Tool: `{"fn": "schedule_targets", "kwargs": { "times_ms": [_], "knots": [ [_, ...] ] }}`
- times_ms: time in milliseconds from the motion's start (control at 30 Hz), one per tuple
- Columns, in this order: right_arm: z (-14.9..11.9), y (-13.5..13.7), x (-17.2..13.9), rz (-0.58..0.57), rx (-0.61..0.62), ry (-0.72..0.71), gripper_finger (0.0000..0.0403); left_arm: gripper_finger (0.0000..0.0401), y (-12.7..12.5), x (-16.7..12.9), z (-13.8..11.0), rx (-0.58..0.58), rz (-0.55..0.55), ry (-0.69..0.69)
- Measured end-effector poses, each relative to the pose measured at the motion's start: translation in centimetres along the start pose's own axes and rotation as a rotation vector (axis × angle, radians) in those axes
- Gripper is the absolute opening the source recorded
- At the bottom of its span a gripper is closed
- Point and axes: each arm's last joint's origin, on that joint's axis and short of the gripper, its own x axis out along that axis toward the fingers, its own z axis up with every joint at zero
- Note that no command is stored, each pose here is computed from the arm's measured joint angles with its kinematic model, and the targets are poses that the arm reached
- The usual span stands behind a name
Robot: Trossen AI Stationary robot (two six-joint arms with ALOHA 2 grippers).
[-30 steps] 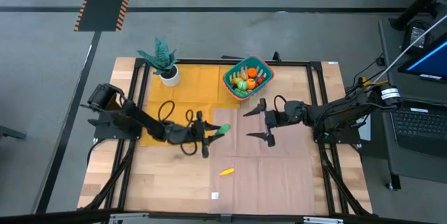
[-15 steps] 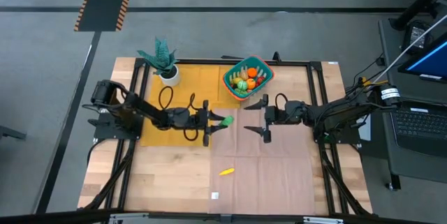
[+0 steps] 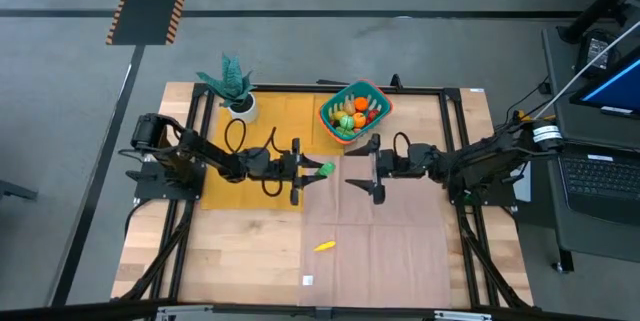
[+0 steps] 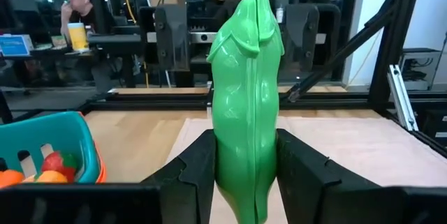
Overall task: Pick and placing Produce into tupperware
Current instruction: Put the green peas into the basket
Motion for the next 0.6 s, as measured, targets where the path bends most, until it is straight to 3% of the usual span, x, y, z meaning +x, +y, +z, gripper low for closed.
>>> {"fn": "schedule_targets", "kwargs": {
  "times_ms": [600],
  "knots": [
    [-0.2, 0.2, 6.5, 0.066, -0.008, 0.001, 0.0364, 0.0115, -0.2, 0.0, 0.1, 0.001, -0.031, -0.006]
  ]
}}
